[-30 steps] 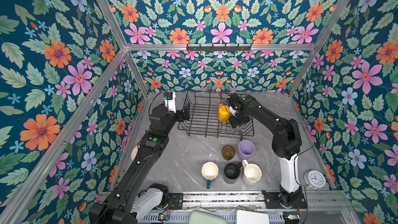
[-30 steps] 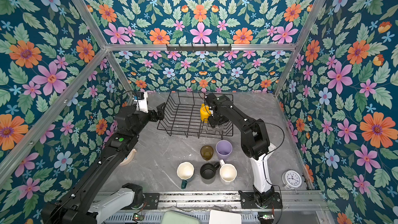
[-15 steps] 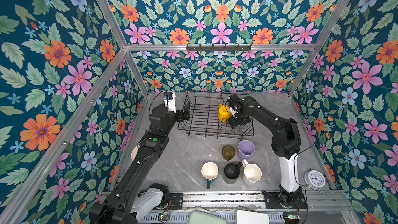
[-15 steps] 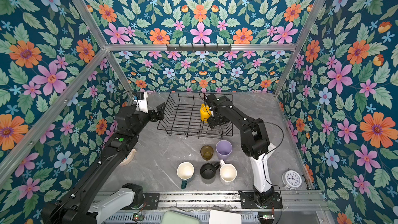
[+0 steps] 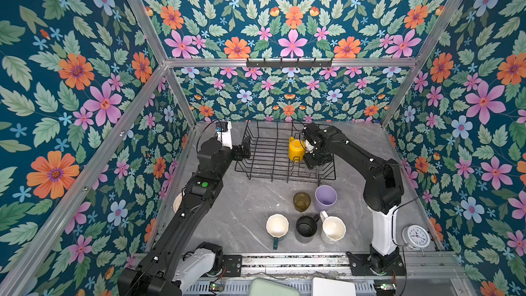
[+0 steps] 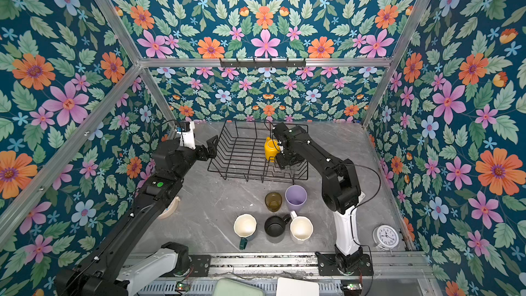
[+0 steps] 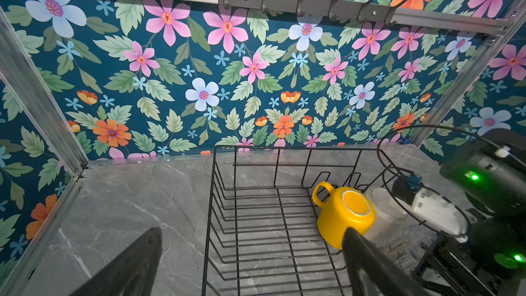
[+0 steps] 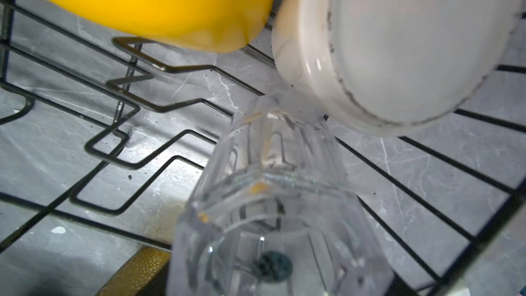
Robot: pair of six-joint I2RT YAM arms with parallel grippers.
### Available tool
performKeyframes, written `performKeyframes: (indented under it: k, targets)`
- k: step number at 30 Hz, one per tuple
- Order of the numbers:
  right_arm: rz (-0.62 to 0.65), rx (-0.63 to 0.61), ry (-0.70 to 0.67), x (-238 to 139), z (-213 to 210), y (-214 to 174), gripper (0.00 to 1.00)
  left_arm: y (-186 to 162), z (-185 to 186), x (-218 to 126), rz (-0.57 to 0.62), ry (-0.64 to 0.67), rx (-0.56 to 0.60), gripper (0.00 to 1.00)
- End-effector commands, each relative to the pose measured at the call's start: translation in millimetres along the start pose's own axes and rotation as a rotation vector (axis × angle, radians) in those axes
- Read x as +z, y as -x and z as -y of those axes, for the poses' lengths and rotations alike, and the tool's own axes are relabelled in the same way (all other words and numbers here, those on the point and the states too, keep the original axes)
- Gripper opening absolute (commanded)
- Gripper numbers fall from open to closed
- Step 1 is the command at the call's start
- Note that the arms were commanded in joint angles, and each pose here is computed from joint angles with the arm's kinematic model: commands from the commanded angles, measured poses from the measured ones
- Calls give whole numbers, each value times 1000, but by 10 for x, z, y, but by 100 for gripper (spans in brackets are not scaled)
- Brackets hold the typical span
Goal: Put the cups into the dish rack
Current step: 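Lower the clear glass with the right gripper into the rack slot, then open the right gripper and lift it off the clear glass, then reach the left gripper down to the dark green mug while the right arm draws back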
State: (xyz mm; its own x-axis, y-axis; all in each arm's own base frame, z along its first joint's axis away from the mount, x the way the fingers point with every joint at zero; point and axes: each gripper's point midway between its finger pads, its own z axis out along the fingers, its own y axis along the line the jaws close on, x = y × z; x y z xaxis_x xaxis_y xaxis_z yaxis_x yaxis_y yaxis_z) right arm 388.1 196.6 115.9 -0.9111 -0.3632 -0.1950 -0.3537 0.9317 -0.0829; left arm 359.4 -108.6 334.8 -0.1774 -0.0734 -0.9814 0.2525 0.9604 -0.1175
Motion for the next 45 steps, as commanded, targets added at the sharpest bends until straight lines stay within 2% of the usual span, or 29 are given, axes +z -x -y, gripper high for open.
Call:
performKeyframes:
  k: [1, 8, 14, 21, 28, 30, 32, 35, 39, 45]
  targets:
    - [9, 9, -24, -18, 45, 15, 62, 48, 2, -12, 16, 0, 12, 100]
    - [57, 22, -18, -221, 55, 52, 43, 33, 6, 0, 11, -3, 12, 100]
    - [87, 30, -14, -412, 89, 14, 41, 19, 7, 12, 7, -5, 10, 100]
    - [144, 70, 55, -626, 26, -92, 53, 21, 7, 13, 8, -4, 11, 100]
    - [303, 156, 135, -1038, 23, -268, 70, 25, 14, -5, -2, -7, -4, 100]
    - [349, 178, 159, -1127, 30, -347, 75, -26, 22, -35, -21, -13, -29, 100]
    - [388, 198, 168, -1192, 53, -426, 85, -78, 46, -102, -38, -30, -67, 100]
    - [449, 229, 184, -1275, 95, -522, 91, -162, 141, -250, -71, -89, -134, 100]
    - [502, 260, 204, -1291, 141, -575, 94, -365, 200, -458, -188, -117, -172, 98]
    - [505, 276, 192, -1255, 186, -584, 95, -773, 328, -768, -438, -170, -213, 95]
